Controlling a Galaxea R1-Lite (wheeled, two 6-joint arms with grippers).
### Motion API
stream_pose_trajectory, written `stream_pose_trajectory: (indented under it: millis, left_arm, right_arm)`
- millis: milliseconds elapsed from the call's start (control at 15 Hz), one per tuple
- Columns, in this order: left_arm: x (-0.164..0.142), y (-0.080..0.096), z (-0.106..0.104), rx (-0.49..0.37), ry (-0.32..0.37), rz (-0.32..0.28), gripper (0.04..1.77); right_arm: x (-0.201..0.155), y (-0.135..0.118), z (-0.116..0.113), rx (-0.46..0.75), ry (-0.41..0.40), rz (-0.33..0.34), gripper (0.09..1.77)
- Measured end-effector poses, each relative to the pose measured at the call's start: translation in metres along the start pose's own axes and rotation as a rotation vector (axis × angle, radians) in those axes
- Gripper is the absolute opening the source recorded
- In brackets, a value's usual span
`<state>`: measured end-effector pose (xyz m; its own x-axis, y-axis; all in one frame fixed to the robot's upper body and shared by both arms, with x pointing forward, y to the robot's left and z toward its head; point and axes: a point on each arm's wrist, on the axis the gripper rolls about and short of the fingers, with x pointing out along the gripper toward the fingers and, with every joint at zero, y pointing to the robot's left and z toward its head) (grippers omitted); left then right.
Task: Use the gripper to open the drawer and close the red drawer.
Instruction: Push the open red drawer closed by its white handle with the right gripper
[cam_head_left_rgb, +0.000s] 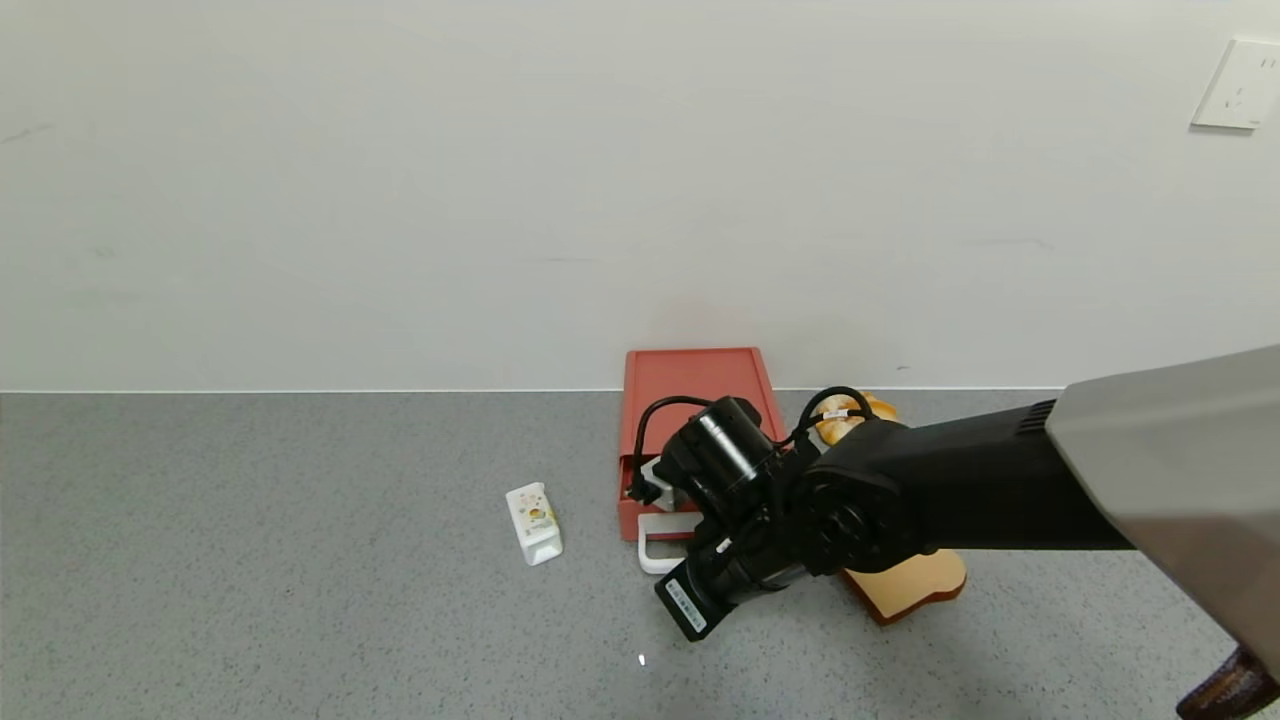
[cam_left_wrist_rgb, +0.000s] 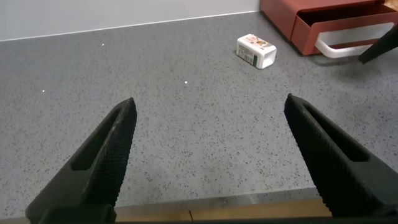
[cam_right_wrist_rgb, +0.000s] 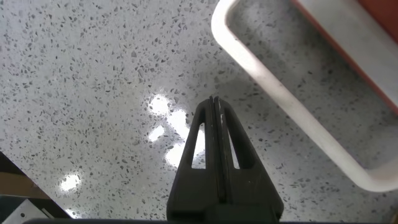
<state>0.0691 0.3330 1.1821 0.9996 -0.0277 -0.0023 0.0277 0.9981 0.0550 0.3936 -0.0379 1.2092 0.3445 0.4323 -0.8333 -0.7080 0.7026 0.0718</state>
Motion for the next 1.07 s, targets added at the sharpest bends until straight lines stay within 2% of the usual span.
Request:
stream_pose_trajectory:
  millis: [533, 1067]
  left_arm:
    - [0.000, 0.000, 0.000, 0.000, 0.000, -0.001, 1.72]
    - [0.000, 0.000, 0.000, 0.000, 0.000, -0.001, 1.72]
  right_arm:
    - [0.015, -0.007, 0.000, -0.002, 0.013, -0.018, 0.11]
    - [0.020, -0.019, 0.012, -0.002, -0.022, -0.036, 0.11]
